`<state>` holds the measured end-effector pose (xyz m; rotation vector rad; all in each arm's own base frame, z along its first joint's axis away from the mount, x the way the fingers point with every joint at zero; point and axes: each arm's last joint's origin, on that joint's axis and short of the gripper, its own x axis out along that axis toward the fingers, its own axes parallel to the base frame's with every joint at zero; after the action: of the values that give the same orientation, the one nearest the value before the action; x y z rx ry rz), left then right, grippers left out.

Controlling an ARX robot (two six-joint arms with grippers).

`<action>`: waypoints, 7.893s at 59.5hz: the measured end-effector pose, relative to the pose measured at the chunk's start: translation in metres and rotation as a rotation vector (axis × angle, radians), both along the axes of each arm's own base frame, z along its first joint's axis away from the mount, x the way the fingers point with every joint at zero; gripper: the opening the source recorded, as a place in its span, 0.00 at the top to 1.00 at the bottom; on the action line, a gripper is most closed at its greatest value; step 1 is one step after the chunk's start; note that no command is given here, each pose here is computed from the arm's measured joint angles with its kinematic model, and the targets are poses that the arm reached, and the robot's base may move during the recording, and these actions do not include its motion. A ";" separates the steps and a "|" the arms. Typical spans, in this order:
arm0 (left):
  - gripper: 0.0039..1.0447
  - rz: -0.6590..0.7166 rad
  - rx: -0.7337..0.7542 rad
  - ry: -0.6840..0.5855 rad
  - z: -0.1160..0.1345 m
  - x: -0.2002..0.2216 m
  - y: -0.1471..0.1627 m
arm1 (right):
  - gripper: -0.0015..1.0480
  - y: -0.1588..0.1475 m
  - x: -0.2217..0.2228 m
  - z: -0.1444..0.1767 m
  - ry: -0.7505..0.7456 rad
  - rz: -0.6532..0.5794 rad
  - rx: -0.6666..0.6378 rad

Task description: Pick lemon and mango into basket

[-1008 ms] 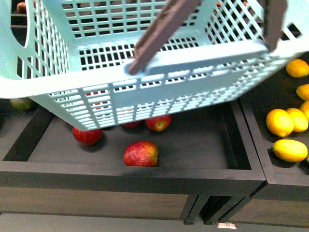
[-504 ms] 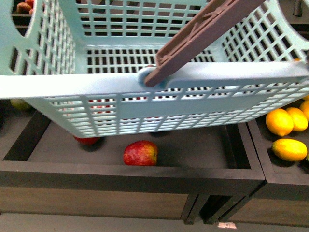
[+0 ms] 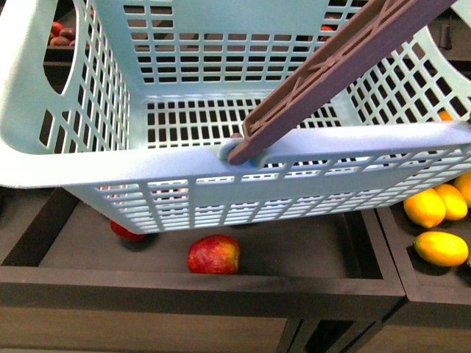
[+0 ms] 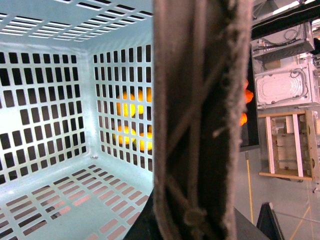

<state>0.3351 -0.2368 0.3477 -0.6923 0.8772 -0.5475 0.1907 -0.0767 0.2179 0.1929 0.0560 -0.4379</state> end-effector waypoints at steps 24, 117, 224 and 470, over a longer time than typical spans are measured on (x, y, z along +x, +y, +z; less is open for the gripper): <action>0.96 -0.003 0.001 -0.001 0.000 -0.001 -0.001 | 0.08 -0.051 0.160 -0.136 0.562 0.109 -0.108; 0.96 -0.005 -0.001 0.001 0.000 -0.001 -0.001 | 0.08 0.004 0.297 -0.269 0.911 0.472 -0.363; 0.96 -0.005 -0.001 0.000 0.000 -0.001 -0.001 | 0.42 0.060 0.131 0.077 -0.058 0.686 -0.197; 0.96 -0.004 0.001 0.004 0.000 -0.001 -0.001 | 0.08 0.077 -0.035 -0.040 -0.052 0.437 -0.189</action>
<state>0.3341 -0.2376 0.3473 -0.6913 0.8831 -0.5496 0.1560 -0.0002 0.1776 0.0032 0.0048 -0.0015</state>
